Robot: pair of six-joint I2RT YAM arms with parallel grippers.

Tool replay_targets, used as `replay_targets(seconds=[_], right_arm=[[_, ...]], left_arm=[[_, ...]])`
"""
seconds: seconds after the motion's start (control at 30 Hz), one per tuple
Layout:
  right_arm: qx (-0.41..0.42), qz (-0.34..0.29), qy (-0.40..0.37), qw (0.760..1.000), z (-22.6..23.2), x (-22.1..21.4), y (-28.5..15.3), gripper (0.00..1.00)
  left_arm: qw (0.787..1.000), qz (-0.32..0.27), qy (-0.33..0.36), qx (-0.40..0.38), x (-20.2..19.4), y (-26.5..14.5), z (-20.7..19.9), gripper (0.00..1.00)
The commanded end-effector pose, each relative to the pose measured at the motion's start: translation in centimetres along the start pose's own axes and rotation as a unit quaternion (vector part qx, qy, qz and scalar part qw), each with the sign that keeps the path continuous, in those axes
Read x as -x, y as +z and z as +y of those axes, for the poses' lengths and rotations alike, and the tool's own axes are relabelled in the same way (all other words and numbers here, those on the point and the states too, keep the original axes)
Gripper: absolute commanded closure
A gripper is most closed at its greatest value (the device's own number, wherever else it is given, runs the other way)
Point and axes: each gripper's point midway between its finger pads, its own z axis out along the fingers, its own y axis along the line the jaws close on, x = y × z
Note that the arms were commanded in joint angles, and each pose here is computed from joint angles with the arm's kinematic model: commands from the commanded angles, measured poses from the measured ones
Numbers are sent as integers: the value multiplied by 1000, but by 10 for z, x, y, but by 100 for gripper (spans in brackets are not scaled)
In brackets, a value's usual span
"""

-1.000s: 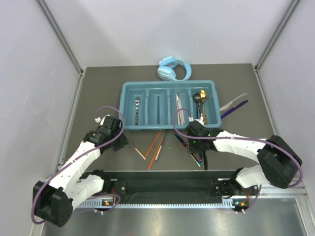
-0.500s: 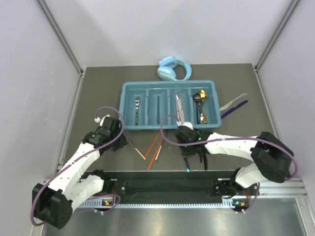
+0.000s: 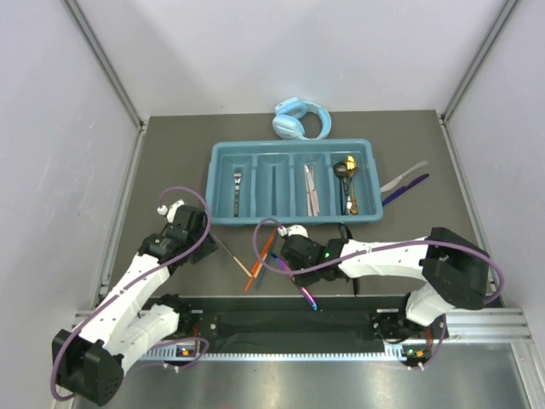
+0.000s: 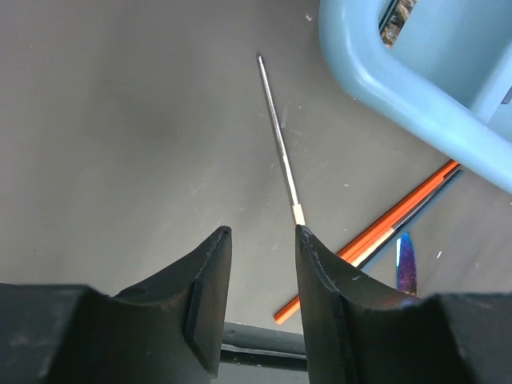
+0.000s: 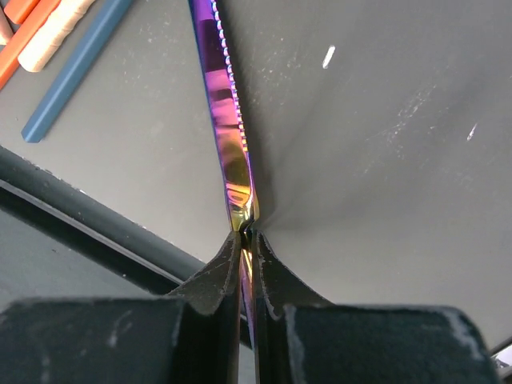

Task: Sort the eating utensils into containers
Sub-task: Pick up the knife at the center of the board.

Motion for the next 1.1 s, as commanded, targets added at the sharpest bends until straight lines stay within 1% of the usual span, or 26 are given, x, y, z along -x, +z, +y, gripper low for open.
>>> replay_targets(seconds=[0.0, 0.1, 0.27, 0.4, 0.47, 0.53, 0.67, 0.7, 0.77, 0.8, 0.83, 0.9, 1.07], right_arm=[[-17, 57, -14, 998, -4, -29, -6, 100], [-29, 48, -16, 998, -10, -27, -7, 100], [-41, 71, -23, 996, -14, -34, 5, 100], [-32, 80, -25, 996, -9, -36, 10, 87], [-29, 78, -26, 996, -9, -36, 9, 83], [-29, 78, -29, 996, -9, -36, 8, 77], [-32, 83, -31, 996, -12, -39, 10, 73], [-33, 86, -33, 995, -12, -41, 10, 69], [-40, 93, -35, 994, -14, -43, 14, 69], [-43, 98, -37, 994, -16, -45, 17, 72], [-44, 101, -37, 993, -16, -46, 18, 78], [-46, 103, -34, 993, -17, -49, 21, 100], [-49, 102, -25, 993, -21, -54, 24, 100]], left_arm=[[1000, -11, -3, 7, 4, -1, 3, 57], [1000, -10, -3, 6, 4, -1, 3, 57], [1000, -9, -3, 4, 3, -2, 2, 57], [1000, -9, -1, 5, 3, -2, 3, 57], [1000, -8, -1, 5, 2, -2, 3, 57], [1000, -9, -1, 5, 3, -2, 3, 57], [1000, -9, -1, 5, 3, -2, 3, 57], [1000, -8, 0, 5, 2, -1, 3, 57], [1000, -8, 0, 6, 2, -1, 4, 57], [1000, -8, 0, 5, 2, -1, 3, 57], [1000, -6, 1, 6, 2, -1, 4, 57], [1000, -8, 2, 5, 3, -1, 3, 57], [1000, -8, 3, 4, 2, -1, 3, 57]])
